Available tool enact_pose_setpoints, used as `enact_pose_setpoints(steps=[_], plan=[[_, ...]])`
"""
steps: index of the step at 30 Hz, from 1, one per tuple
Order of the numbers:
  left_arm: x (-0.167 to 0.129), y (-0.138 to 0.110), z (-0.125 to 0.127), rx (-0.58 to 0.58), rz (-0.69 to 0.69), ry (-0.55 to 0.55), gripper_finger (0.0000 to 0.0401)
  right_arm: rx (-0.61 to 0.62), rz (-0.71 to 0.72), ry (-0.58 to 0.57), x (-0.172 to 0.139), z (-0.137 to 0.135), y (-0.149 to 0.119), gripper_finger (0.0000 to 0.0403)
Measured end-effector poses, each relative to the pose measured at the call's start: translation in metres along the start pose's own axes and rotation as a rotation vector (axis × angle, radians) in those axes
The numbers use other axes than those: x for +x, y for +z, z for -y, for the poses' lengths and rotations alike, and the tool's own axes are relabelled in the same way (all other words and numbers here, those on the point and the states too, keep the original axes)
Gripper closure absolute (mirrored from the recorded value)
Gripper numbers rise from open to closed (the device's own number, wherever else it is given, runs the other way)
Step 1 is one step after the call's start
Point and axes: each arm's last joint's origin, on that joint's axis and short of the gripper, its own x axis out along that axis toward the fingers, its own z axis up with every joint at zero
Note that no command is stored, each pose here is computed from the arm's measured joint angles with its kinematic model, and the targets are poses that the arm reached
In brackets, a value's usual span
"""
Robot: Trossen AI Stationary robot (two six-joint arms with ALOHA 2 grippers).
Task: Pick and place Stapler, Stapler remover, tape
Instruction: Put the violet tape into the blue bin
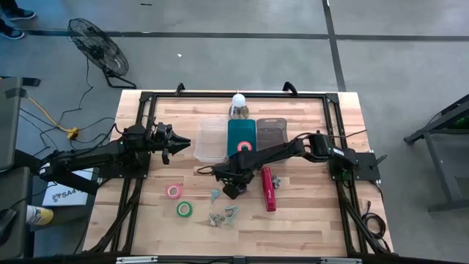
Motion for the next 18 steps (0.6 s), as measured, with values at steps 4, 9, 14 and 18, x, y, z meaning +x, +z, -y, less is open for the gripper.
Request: enact_pose_setpoints(steps=[4, 9, 14, 18], plan=[[0.000, 0.000, 0.000, 0.000, 0.000, 0.000, 0.0312, 0.000, 0.019, 0.021, -0.017, 0.002, -0.002, 0.0368], [0.000, 0.000, 0.000, 0.000, 0.000, 0.000, 0.0312, 0.014, 0.046, 0.041, -0.044, 0.008, -0.005, 0.0368], [0.000, 0.000, 0.000, 0.000, 0.000, 0.000, 0.0312, 0.023, 0.091, 0.064, -0.073, 0.018, -0.007, 0.0368], [0.000, 0.000, 0.000, 0.000, 0.000, -0.001, 0.0312, 0.010, 0.137, 0.083, -0.098, 0.029, -0.006, 0.0368]])
